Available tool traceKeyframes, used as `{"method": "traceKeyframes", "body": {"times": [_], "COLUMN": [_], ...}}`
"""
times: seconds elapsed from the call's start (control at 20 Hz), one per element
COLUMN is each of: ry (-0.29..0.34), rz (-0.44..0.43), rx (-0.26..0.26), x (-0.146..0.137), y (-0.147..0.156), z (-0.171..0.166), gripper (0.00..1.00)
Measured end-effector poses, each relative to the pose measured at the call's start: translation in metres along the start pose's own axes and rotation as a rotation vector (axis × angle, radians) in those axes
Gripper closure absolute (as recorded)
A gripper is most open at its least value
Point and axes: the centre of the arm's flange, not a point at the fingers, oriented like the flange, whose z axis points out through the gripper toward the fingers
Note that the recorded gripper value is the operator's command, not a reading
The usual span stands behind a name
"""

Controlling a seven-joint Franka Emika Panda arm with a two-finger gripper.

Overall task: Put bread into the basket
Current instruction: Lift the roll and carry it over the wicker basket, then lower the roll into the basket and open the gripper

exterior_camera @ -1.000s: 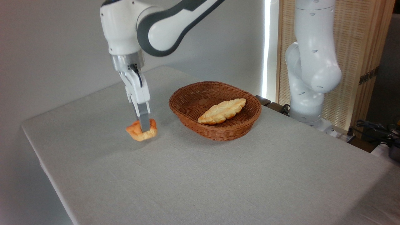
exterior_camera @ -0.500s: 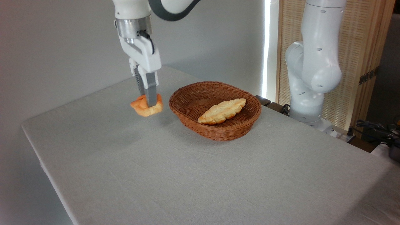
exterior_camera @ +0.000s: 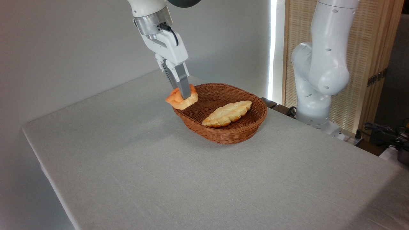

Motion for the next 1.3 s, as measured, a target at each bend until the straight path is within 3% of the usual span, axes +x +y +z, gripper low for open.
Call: {"method": "traceKeyframes", "body": {"times": [0.1, 0.5, 1.3], "ry": [-0.018, -0.127, -0.134], "rz": [0.001, 0.059, 0.065], "rx": [-0.024, -0.078, -0.080], "x": [-0.004, -0.001, 0.000], "y": [0.004, 0.036, 0.038], "z": [0.001, 0.034, 0.037], "gripper": [0.00, 0.00, 0.00]}}
